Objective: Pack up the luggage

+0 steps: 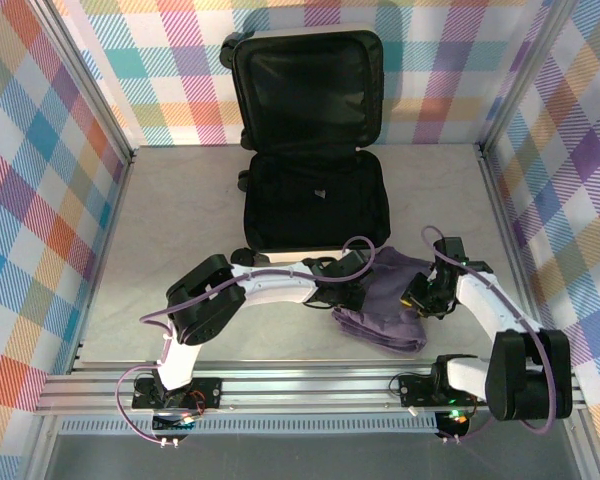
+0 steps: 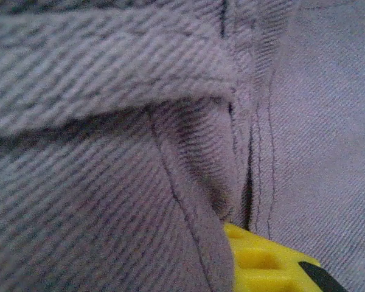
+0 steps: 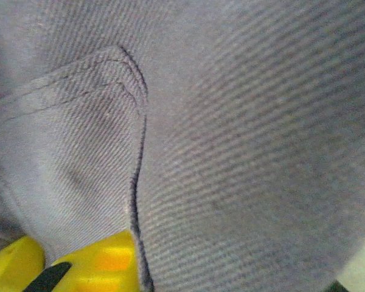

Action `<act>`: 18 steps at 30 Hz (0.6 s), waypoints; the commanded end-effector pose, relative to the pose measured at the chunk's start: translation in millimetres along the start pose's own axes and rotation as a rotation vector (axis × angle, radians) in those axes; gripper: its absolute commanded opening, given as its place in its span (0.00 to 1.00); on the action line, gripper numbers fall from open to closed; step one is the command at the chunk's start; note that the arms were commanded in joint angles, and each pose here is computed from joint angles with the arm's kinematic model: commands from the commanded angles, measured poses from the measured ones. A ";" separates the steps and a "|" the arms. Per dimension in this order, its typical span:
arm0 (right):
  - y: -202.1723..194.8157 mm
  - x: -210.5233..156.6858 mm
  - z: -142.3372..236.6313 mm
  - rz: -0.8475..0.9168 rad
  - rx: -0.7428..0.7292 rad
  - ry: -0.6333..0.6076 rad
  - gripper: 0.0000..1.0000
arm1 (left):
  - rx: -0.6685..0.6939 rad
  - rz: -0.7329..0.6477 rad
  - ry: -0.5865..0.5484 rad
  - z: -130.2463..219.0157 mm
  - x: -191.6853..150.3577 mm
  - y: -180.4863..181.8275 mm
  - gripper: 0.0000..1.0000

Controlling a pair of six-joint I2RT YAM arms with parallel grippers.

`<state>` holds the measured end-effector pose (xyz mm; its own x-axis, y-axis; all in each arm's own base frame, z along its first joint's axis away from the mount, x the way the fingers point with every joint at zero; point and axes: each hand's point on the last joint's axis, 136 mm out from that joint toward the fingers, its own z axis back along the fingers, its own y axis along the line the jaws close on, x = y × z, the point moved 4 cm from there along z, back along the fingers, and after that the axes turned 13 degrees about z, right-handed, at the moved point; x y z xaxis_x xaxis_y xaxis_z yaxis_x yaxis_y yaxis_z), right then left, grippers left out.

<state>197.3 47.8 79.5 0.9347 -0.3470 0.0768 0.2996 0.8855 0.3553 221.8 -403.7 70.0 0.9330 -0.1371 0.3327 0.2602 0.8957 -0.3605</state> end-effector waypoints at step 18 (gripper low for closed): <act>56.0 12.2 88.4 0.253 0.119 -0.199 0.03 | -0.031 -0.088 -0.065 97.9 6.6 -22.9 0.03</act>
<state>198.9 64.0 150.7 0.9448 -0.2119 0.2497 0.0988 0.9114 0.3996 202.6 -389.9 125.6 0.9137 -0.1760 0.3664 0.3142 0.8777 -0.3619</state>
